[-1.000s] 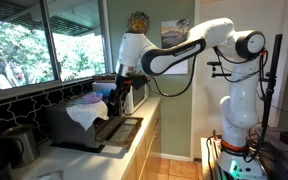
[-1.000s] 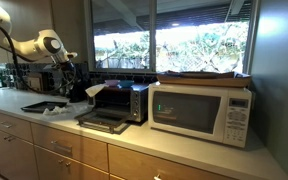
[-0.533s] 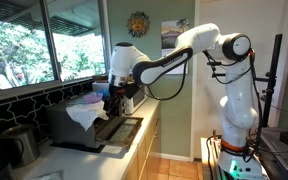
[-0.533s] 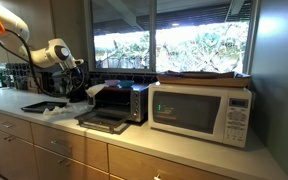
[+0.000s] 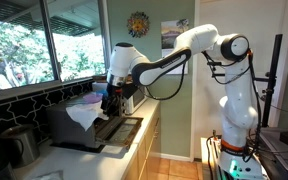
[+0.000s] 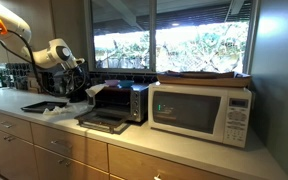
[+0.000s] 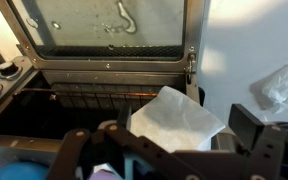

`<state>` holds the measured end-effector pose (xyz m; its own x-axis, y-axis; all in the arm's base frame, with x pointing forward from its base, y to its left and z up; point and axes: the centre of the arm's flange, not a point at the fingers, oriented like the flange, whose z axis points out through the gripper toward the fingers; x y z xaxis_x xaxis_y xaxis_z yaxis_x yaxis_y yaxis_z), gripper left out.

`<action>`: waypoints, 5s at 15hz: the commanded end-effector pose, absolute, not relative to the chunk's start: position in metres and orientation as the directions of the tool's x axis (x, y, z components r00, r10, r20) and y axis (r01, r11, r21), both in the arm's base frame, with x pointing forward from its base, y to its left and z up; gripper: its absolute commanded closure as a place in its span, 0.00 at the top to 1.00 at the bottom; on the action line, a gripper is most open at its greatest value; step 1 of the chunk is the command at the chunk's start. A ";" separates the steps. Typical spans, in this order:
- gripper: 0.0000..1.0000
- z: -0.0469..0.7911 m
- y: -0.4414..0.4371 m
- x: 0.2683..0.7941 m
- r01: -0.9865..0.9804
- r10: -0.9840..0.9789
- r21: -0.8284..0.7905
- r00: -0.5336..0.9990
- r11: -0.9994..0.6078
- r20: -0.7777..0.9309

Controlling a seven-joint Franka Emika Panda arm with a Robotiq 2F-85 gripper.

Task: Use the white napkin to wipe the toaster oven door

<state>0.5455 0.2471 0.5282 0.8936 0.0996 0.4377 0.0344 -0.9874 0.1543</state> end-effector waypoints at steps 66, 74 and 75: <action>0.00 0.481 0.131 0.539 -0.336 -0.302 0.135 0.927 -0.932 0.223; 0.00 0.430 0.126 0.549 -0.338 -0.319 0.088 0.930 -0.937 0.181; 0.00 0.430 0.126 0.550 -0.351 -0.341 0.043 0.928 -0.935 0.146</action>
<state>0.5506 0.1286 0.4422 0.9370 -0.3060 0.1686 -0.3273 -0.9376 0.1171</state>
